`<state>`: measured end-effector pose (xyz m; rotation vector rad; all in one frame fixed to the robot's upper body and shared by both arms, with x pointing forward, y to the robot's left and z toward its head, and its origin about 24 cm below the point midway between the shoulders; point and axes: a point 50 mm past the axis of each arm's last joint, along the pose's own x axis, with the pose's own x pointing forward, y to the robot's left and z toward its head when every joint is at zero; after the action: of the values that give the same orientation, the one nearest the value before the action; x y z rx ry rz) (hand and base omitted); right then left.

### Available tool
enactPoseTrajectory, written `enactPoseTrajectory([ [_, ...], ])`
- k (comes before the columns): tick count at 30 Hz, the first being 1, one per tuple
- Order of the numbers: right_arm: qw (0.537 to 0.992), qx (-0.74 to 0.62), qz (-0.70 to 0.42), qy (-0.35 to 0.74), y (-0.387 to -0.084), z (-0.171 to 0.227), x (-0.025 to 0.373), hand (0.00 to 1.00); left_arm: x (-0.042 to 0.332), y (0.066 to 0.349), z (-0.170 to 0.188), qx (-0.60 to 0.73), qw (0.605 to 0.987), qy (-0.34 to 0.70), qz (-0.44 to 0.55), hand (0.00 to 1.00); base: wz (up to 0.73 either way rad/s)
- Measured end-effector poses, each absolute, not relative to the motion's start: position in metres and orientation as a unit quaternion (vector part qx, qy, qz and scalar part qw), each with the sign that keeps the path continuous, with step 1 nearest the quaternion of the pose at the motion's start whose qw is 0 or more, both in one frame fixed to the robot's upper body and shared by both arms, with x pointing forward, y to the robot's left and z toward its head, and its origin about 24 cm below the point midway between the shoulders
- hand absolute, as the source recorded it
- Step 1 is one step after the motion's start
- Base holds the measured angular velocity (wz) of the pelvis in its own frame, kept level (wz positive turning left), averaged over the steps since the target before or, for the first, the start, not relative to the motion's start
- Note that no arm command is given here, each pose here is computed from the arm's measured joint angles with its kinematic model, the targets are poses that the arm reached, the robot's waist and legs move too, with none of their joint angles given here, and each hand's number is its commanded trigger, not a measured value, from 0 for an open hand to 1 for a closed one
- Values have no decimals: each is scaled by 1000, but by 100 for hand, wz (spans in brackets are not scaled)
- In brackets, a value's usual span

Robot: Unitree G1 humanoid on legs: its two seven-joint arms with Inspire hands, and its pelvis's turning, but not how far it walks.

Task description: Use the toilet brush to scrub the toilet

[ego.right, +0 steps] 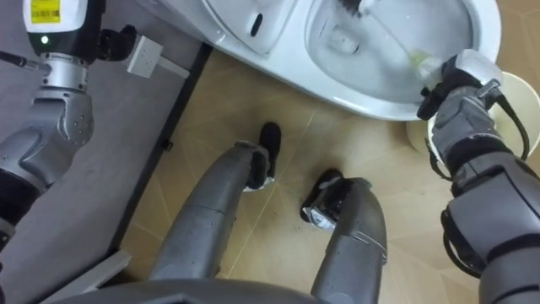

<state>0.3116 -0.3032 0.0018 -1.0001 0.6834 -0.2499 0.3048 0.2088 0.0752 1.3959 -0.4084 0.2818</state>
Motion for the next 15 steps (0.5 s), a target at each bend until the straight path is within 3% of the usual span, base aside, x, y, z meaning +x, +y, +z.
enactPoseTrajectory([
  [10, 833, -433, -122, 323, -300, -1, 311, 100, 305, 208, 74, 643, 732, -182, 133, 0, 1],
  [15, 811, -478, -99, 321, -299, -3, 310, 100, 305, 202, 71, 655, 722, -184, 129, 0, 5],
])
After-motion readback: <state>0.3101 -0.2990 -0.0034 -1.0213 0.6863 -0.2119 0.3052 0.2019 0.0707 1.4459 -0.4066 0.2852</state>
